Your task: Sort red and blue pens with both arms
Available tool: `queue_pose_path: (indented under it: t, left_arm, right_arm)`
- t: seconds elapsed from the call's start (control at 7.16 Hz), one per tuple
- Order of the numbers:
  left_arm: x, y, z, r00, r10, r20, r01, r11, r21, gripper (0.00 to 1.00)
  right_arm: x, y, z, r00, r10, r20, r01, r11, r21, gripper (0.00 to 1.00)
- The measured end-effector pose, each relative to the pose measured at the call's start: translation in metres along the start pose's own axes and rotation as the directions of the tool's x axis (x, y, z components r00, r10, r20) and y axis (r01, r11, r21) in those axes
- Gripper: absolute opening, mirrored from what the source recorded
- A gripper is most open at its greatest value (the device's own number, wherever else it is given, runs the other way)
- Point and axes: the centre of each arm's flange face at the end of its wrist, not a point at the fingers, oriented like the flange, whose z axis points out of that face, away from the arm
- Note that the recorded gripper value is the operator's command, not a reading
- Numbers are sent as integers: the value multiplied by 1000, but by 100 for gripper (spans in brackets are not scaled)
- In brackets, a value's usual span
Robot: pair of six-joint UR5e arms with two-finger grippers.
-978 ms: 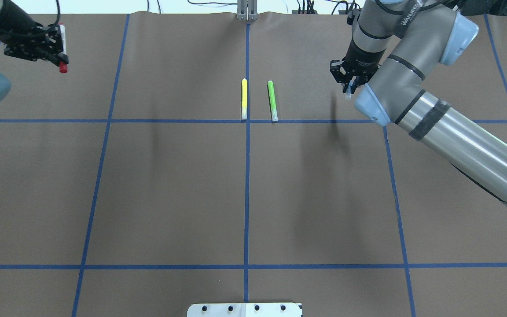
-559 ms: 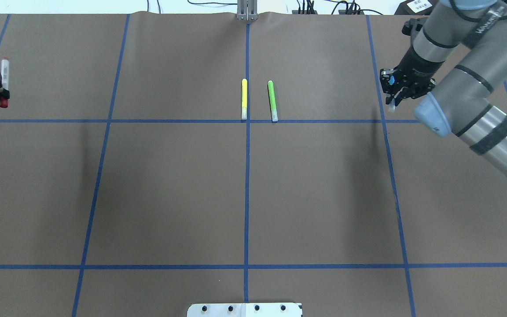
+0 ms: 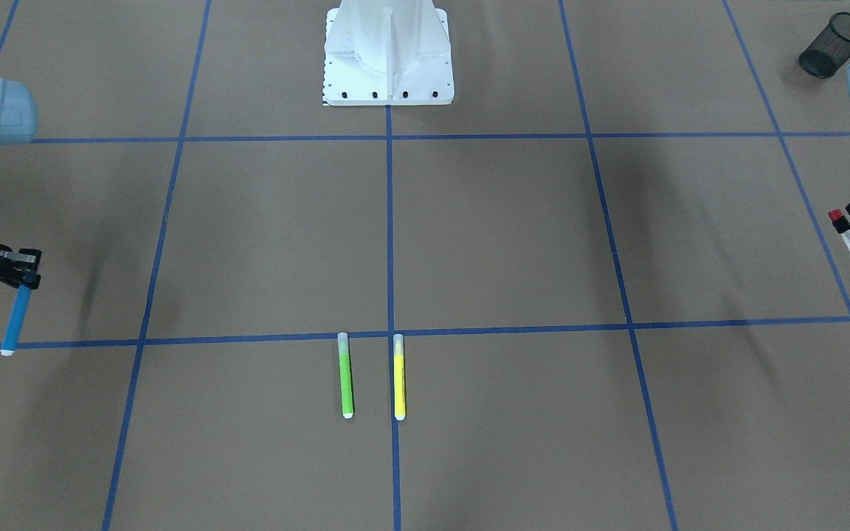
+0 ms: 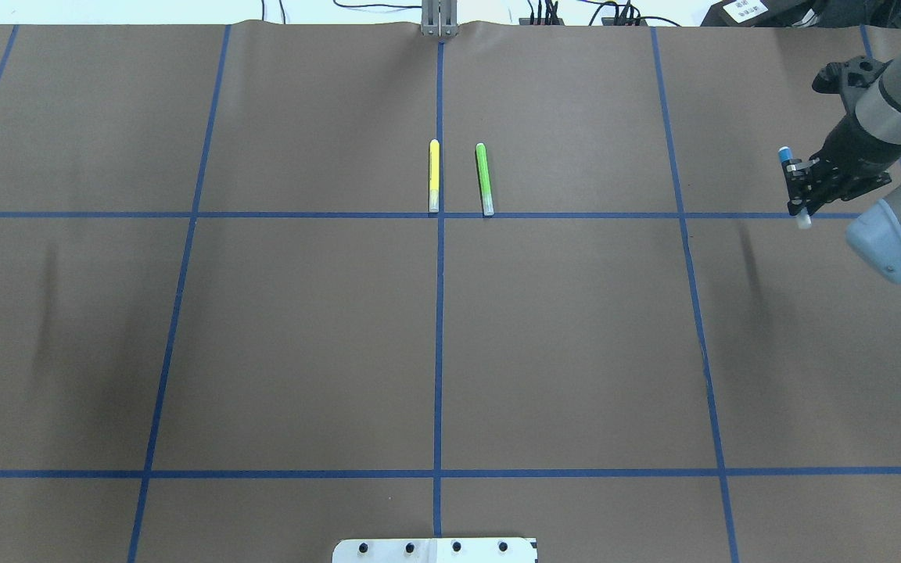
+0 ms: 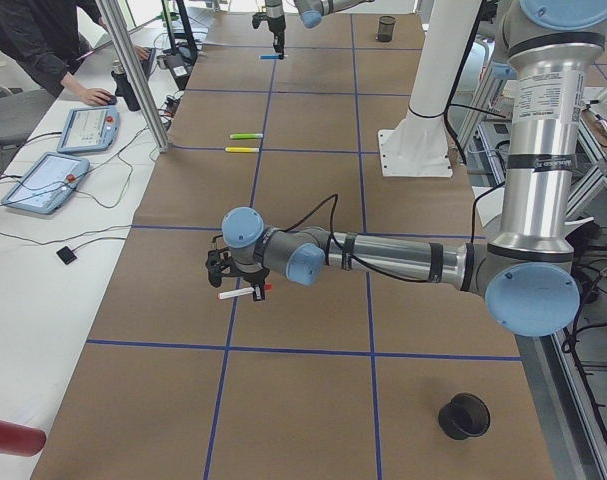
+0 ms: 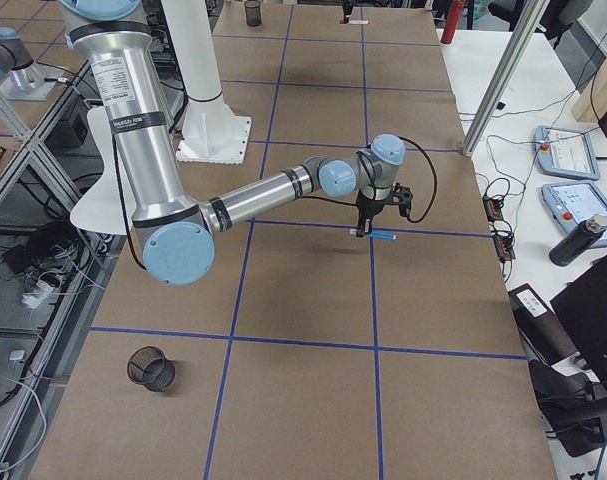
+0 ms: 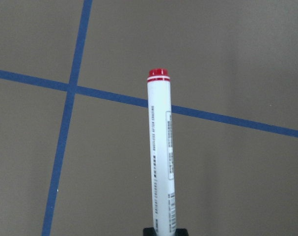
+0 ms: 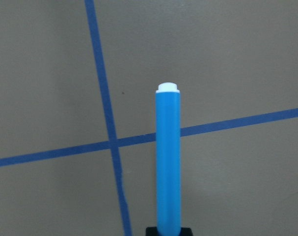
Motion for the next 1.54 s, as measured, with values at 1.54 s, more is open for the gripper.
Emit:
queue_pose_path:
  t: [1.54]
  left_arm:
    - [-149, 18, -59, 906, 295, 305, -236, 948, -215, 0]
  right_arm:
    - [211, 79, 11, 941, -313, -131, 261, 914, -311, 0]
